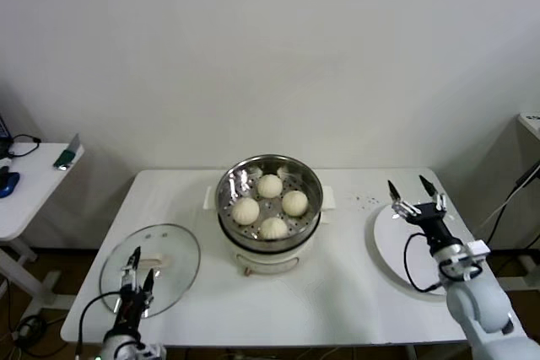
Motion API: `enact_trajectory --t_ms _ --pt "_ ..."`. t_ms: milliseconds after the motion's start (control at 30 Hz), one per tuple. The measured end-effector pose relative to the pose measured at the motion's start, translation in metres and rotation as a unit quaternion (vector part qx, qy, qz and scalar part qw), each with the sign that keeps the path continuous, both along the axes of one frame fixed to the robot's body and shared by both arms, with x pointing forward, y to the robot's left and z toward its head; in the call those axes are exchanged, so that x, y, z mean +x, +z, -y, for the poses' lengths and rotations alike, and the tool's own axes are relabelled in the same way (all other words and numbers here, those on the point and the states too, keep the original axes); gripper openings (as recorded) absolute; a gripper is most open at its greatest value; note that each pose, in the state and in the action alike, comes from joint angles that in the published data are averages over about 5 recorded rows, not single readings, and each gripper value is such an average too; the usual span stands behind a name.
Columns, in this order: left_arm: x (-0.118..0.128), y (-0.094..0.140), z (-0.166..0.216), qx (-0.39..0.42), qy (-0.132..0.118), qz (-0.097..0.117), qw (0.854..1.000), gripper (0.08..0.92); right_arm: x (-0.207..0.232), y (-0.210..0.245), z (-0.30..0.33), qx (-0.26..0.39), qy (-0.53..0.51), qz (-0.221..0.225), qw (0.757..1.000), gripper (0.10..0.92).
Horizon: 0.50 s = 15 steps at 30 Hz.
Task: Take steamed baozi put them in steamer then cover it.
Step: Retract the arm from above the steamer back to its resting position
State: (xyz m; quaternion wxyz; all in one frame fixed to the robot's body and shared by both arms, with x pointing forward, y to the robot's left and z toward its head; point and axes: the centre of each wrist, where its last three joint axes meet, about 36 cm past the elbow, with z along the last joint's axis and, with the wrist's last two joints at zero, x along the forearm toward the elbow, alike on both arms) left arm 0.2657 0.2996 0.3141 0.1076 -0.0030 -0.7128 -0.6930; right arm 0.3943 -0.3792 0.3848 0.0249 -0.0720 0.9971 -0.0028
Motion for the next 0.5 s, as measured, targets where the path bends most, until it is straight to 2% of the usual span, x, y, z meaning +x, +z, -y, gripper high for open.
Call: enact_trajectory --t_ms 233,500 --pt "0.018 -0.024 -0.010 0.060 0.001 -0.005 0.998 0.823 -0.026 -0.017 0.002 0.002 -0.025 -0.024 0.999 0.823" --pt "0.038 -0.043 -0.015 0.084 0.003 0.004 0.996 0.823 -0.043 -0.027 0.001 -0.001 -0.038 -0.037 0.999 0.823"
